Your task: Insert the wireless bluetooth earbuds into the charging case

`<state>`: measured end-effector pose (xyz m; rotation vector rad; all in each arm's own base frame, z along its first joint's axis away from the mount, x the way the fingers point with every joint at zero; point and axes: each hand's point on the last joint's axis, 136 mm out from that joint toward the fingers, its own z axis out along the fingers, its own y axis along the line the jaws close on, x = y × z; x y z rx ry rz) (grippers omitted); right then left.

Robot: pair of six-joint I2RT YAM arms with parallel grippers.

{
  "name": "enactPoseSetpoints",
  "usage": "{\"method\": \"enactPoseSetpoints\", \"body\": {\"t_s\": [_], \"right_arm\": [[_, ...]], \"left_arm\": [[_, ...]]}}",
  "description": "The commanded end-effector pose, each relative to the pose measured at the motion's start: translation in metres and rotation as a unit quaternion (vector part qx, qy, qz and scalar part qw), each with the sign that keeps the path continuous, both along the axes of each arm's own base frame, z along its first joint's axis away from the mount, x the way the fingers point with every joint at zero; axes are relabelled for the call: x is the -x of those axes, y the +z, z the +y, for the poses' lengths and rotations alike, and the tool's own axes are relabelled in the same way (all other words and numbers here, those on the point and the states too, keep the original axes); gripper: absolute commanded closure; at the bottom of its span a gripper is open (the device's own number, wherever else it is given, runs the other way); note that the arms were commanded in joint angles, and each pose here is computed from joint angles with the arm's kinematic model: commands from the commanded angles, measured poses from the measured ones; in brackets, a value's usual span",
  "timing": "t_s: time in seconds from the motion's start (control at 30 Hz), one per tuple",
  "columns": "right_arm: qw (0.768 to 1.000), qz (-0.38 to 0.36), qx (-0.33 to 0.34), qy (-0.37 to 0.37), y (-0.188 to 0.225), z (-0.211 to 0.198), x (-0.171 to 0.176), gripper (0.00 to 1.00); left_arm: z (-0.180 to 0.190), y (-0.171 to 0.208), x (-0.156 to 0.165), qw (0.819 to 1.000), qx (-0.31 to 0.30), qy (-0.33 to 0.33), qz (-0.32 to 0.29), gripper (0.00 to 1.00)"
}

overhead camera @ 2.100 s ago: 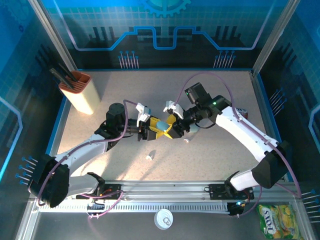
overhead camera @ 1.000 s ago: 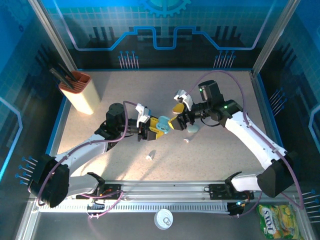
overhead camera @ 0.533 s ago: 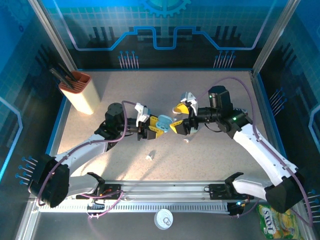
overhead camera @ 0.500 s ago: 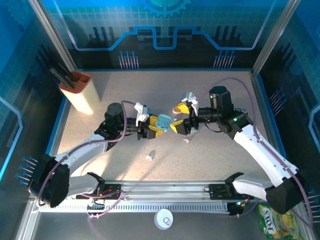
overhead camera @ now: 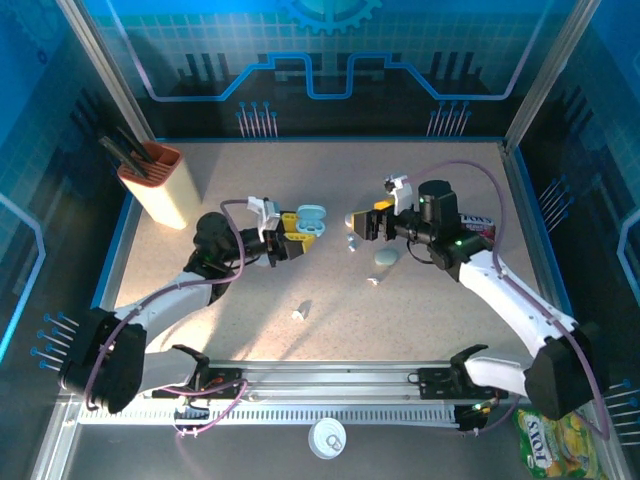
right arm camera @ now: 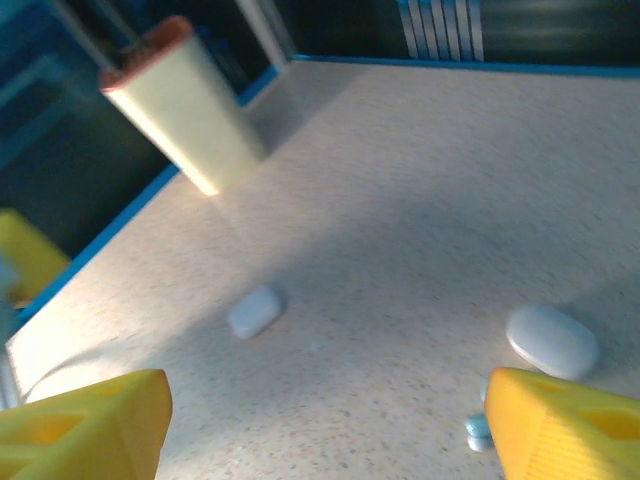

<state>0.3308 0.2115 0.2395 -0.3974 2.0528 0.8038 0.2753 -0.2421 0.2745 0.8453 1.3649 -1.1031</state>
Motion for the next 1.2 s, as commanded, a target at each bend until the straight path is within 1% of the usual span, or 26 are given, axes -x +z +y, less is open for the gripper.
{"method": "enactPoseSetpoints", "body": {"t_s": [0.0, 0.1, 0.17, 0.23, 0.37, 0.5, 0.6, 0.67, 0.83, 1.0, 1.17], "right_arm": [[0.993, 0.067, 0.017, -0.100, -0.034, -0.023, -0.024, 0.19], [0.985, 0.110, 0.043, -0.125, -0.065, -0.023, -0.029, 0.25], [0.977, 0.134, 0.078, -0.144, -0.085, -0.022, -0.030, 0.29], [0.968, 0.156, 0.111, -0.163, -0.103, -0.021, -0.031, 0.31], [0.951, 0.170, 0.183, -0.180, -0.130, -0.016, -0.029, 0.32], [0.936, 0.177, 0.237, -0.193, -0.149, -0.011, -0.030, 0.34], [0.923, 0.169, 0.283, -0.196, -0.160, -0.005, -0.034, 0.36], [0.914, 0.162, 0.314, -0.199, -0.167, 0.000, -0.037, 0.38], [0.894, 0.159, 0.373, -0.192, -0.186, 0.008, -0.041, 0.38], [0.881, 0.163, 0.408, -0.174, -0.203, 0.010, -0.040, 0.39], [0.868, 0.171, 0.437, -0.163, -0.214, 0.001, -0.035, 0.40]], "left_arm": [[0.010, 0.009, -0.009, 0.999, 0.027, 0.030, -0.016, 0.61], [0.014, 0.007, -0.014, 0.998, 0.029, 0.047, -0.014, 0.61], [0.019, 0.007, -0.018, 0.997, 0.032, 0.063, -0.015, 0.61], [0.025, 0.008, -0.023, 0.996, 0.037, 0.080, -0.013, 0.61], [0.046, 0.019, -0.037, 0.991, 0.067, 0.117, -0.006, 0.61], [0.068, 0.021, -0.053, 0.983, 0.074, 0.167, -0.002, 0.61], [0.082, 0.023, -0.062, 0.978, 0.078, 0.193, 0.001, 0.61], [0.087, 0.024, -0.064, 0.977, 0.078, 0.199, -0.001, 0.61], [0.090, 0.024, -0.065, 0.977, 0.077, 0.198, 0.001, 0.61], [0.092, 0.021, -0.064, 0.977, 0.076, 0.199, 0.004, 0.61], [0.092, 0.020, -0.063, 0.977, 0.076, 0.199, 0.004, 0.61]]}}
